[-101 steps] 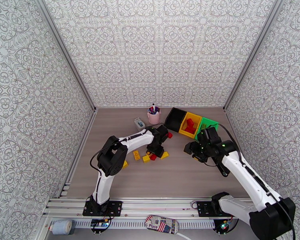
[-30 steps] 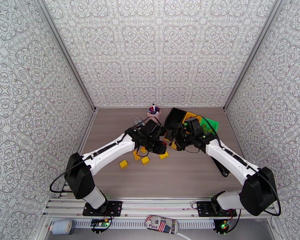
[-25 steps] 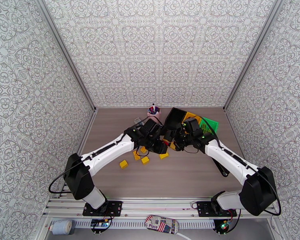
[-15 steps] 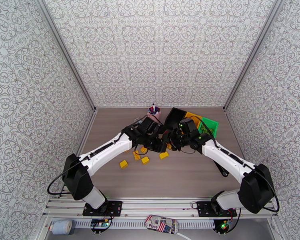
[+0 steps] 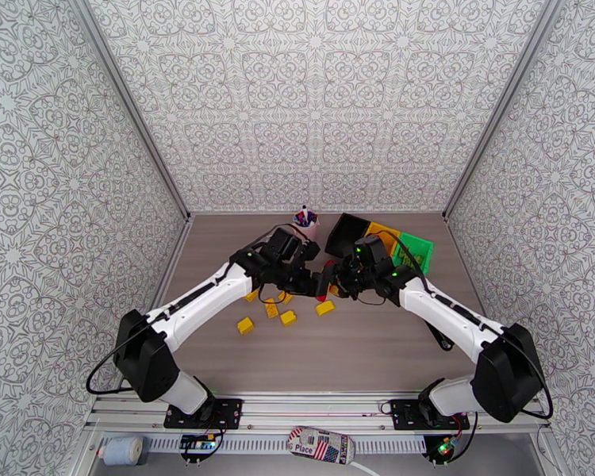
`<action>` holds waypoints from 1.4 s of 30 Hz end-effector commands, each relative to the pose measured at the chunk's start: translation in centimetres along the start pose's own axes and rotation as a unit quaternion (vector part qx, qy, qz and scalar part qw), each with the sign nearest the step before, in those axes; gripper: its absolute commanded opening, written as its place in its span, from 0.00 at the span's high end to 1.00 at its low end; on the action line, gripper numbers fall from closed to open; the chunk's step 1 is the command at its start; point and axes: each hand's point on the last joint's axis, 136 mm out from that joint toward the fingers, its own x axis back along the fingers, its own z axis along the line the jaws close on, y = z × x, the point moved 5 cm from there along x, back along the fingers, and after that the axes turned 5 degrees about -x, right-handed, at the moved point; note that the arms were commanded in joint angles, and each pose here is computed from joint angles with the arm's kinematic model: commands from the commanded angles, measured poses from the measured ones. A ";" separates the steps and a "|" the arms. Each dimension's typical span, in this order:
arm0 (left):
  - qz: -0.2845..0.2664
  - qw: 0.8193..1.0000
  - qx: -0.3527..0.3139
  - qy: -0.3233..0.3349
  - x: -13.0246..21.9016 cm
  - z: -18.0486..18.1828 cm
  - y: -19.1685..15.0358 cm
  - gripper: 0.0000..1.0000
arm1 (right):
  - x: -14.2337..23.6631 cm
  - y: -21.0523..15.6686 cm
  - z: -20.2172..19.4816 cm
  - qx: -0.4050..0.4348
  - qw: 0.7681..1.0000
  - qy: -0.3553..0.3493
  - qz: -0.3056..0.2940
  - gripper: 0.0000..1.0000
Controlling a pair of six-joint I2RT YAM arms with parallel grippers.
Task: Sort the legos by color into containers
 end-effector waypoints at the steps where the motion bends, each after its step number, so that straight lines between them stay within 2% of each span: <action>1: -0.053 0.999 0.010 0.007 2.2 0.4 0.9 0.30 | -0.1 2.0 -0.1 -0.002 1.000 -0.014 -0.007 0.77; 8: -0.107 0.992 0.028 0.064 5.7 2.7 0.5 0.26 | 2.4 9.6 -1.1 0.000 0.996 -0.065 -0.056 0.77; 12: -0.114 0.988 0.043 0.091 6.6 4.4 0.6 0.24 | 4.8 14.9 -1.8 0.003 0.987 -0.119 -0.103 0.77; 18: -0.095 0.987 0.047 0.124 6.0 6.1 1.3 0.25 | 7.5 21.6 -1.9 -0.006 0.975 -0.160 -0.153 0.76; 23: -0.082 0.984 0.053 0.147 4.6 7.0 2.7 0.25 | 8.3 25.1 -2.4 -0.007 0.966 -0.197 -0.166 0.69; 28: -0.069 0.981 0.062 0.172 2.5 8.0 4.4 0.26 | 7.9 26.6 -3.3 -0.010 0.961 -0.222 -0.162 0.61; 32: -0.049 0.981 0.054 0.180 0.3 7.9 5.6 0.29 | 8.2 27.0 -3.4 -0.006 0.958 -0.232 -0.167 0.42; 35: -0.032 0.981 0.045 0.185 -1.2 7.8 6.3 0.29 | 8.7 26.8 -3.2 0.003 0.957 -0.238 -0.168 0.33; 42: -0.009 0.976 0.026 0.214 -4.4 7.7 8.0 0.29 | 10.4 24.0 -2.0 0.029 0.959 -0.226 -0.168 0.30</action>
